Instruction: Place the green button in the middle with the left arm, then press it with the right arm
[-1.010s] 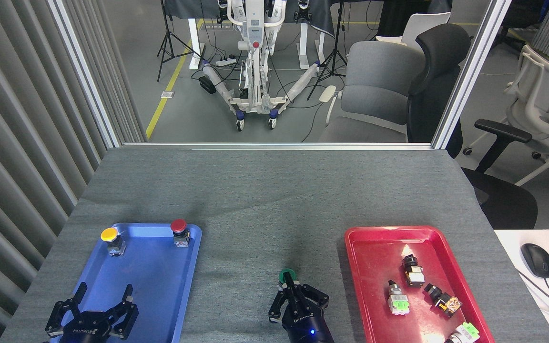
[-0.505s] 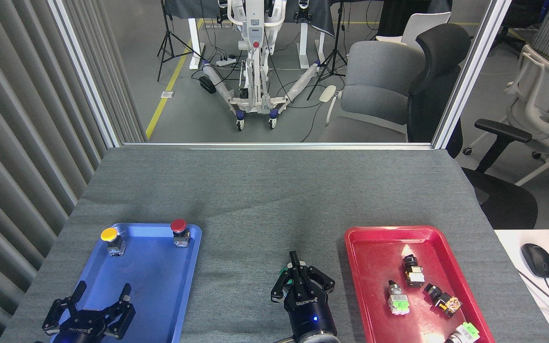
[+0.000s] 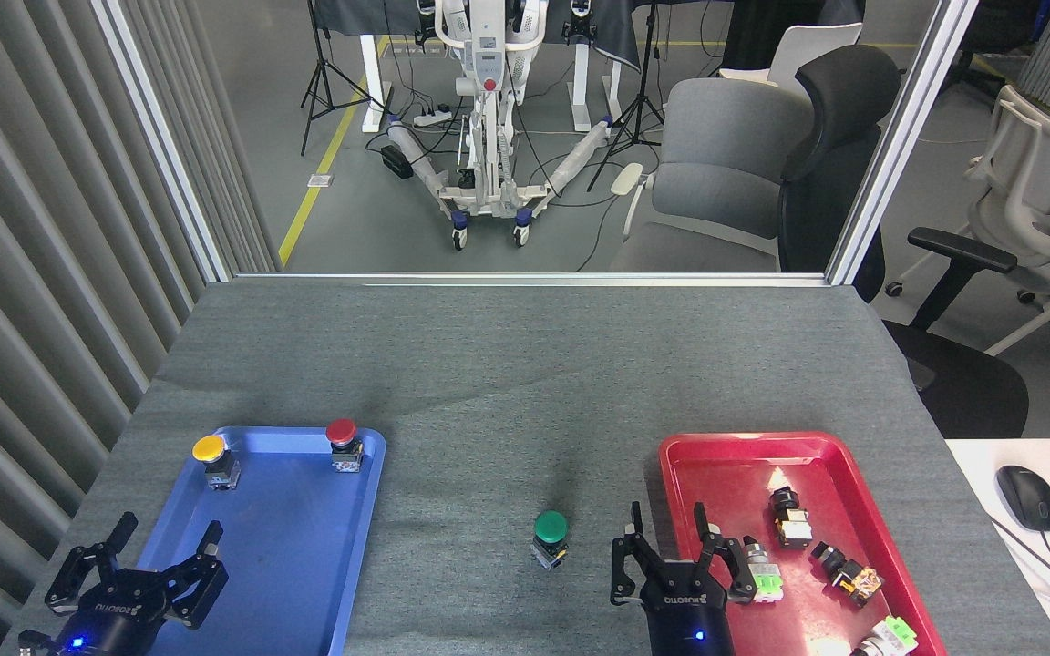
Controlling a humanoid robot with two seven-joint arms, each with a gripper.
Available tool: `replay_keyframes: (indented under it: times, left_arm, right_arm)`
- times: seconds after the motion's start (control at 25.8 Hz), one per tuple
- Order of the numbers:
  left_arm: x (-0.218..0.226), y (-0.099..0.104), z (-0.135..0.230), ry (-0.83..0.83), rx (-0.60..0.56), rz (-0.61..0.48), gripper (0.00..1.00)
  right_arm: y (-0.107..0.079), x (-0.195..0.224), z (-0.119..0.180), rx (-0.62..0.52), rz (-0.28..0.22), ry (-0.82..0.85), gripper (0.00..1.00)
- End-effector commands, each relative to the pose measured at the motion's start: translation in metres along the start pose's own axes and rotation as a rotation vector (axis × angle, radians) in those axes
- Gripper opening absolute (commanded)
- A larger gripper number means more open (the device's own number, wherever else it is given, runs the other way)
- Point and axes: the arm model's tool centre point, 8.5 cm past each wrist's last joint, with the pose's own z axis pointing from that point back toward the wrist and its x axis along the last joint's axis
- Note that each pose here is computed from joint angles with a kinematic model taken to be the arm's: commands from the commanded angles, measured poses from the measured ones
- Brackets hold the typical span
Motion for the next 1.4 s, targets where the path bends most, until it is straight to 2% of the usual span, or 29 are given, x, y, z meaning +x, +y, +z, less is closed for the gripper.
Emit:
replay_keyframes:
  times: [0.0, 0.12, 0.16, 0.19, 0.35, 0.47, 0.7, 0.85, 1.24, 1.36]
  left_arm:
    - [0.003, 0.007, -0.002, -0.066, 0.022, 0.027, 1.00]
    - [0.003, 0.006, 0.002, -0.080, 0.018, 0.046, 1.00]
    - [0.001, 0.006, 0.002, -0.071, 0.023, 0.054, 1.00]
    - [-0.001, 0.009, 0.002, -0.063, 0.032, 0.063, 1.00]
    - [-0.002, 0.015, -0.003, -0.065, 0.051, 0.071, 1.00]
    - [0.000, 0.025, -0.004, -0.085, 0.070, 0.100, 1.00]
    - [0.001, 0.023, -0.005, -0.099, 0.036, 0.115, 1.00]
    - [0.000, 0.026, 0.002, -0.143, 0.045, 0.177, 1.00]
    - [-0.014, 0.005, 0.011, -0.113, -0.021, 0.188, 1.00]
    - [-0.019, 0.007, 0.009, -0.091, -0.008, 0.179, 1.00]
  right_arm:
    - [-0.001, -0.020, 0.015, -0.012, -0.009, 0.025, 1.00]
    - [0.004, -0.032, 0.032, 0.023, -0.157, 0.074, 1.00]
    - [0.006, -0.039, 0.033, 0.035, -0.187, 0.094, 1.00]
    - [0.007, -0.043, 0.033, 0.038, -0.191, 0.099, 1.00]
    - [0.007, -0.052, 0.033, 0.033, -0.147, 0.098, 1.00]
    - [0.005, -0.052, 0.033, 0.015, -0.056, 0.090, 1.00]
    - [0.000, -0.050, 0.028, 0.010, -0.047, 0.069, 1.00]
    - [-0.012, -0.050, 0.026, -0.030, -0.013, 0.048, 1.00]
    - [-0.016, -0.046, 0.024, -0.041, -0.023, 0.044, 1.00]
    - [-0.016, -0.046, 0.024, -0.041, -0.024, 0.041, 1.00]
